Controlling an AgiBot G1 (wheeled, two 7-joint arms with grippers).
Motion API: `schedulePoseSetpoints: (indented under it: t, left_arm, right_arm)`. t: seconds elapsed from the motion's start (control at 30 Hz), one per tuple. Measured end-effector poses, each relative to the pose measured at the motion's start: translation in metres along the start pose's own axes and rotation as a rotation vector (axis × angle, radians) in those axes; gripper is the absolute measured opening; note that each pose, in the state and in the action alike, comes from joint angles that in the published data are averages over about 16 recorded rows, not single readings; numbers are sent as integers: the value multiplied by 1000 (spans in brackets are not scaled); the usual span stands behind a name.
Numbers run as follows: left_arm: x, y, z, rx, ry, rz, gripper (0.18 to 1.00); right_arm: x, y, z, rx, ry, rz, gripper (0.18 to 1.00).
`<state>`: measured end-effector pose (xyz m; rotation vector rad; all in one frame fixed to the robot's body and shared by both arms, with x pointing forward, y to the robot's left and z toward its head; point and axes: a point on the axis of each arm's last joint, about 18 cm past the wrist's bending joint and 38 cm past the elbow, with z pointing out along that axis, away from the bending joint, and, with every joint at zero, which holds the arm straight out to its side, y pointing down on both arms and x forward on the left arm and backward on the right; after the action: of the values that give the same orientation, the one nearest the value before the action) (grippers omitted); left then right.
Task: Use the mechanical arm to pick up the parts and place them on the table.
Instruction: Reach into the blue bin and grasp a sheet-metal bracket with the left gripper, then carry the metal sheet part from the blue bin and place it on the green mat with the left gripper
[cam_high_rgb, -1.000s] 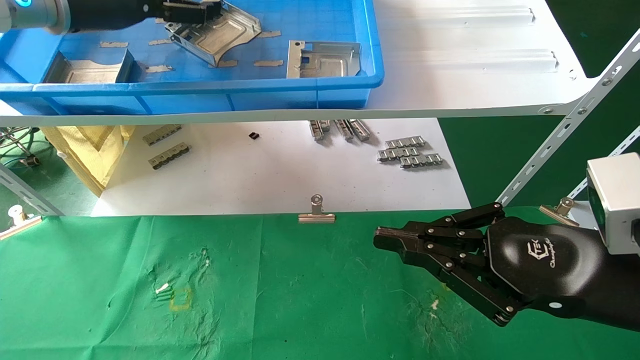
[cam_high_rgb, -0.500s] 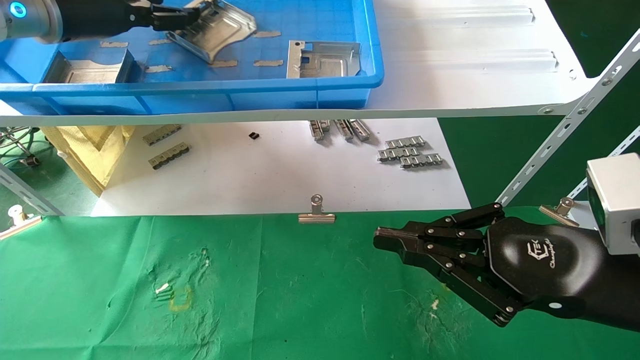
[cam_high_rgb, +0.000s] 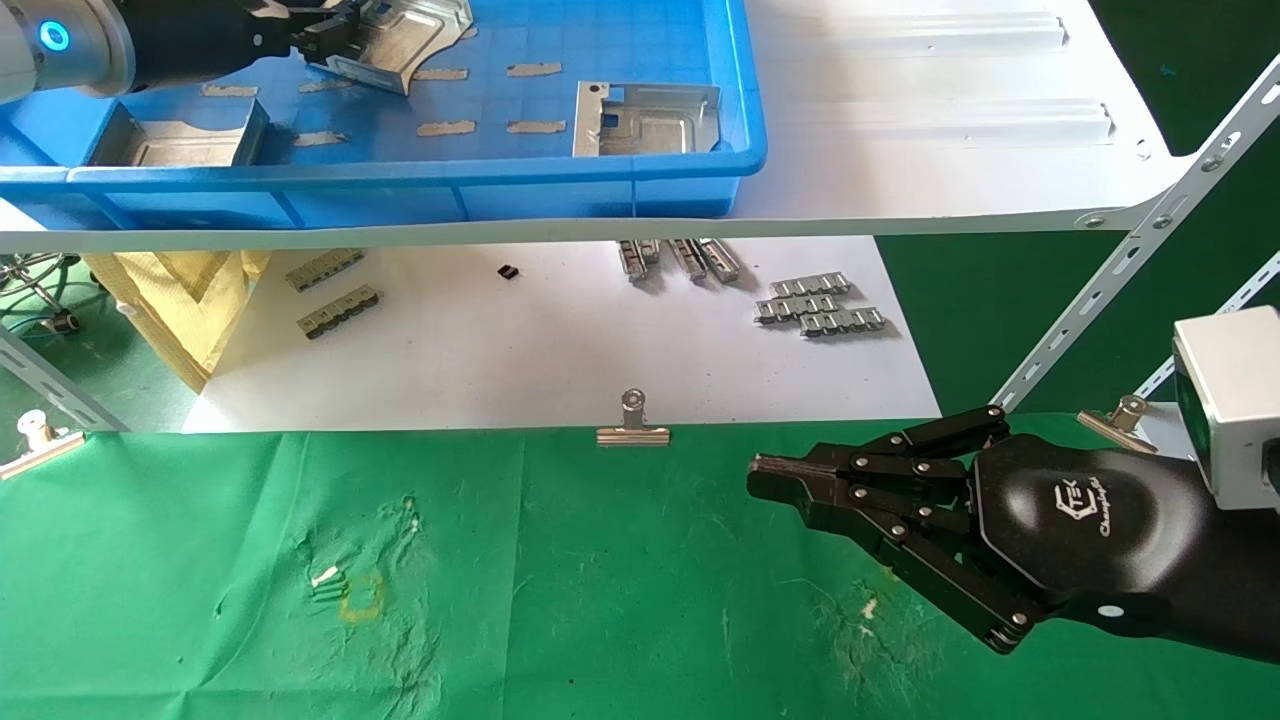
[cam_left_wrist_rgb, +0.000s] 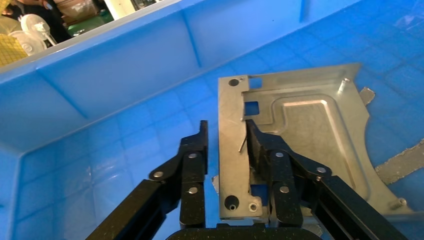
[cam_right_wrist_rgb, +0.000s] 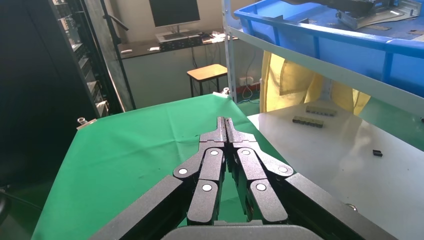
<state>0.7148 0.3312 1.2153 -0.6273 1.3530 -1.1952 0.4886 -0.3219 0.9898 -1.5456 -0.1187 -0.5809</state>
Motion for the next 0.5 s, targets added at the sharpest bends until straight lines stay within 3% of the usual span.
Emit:
schedulePoseSetpoints:
  t: [0.27, 0.5]
  left_arm:
    - [3, -8, -1, 22, 21, -2, 318]
    - [6, -23, -14, 73, 103, 23, 277]
  right_arm:
    - [0, 0, 0, 0, 0, 0, 201]
    - [0, 0, 0, 0, 0, 0, 239]
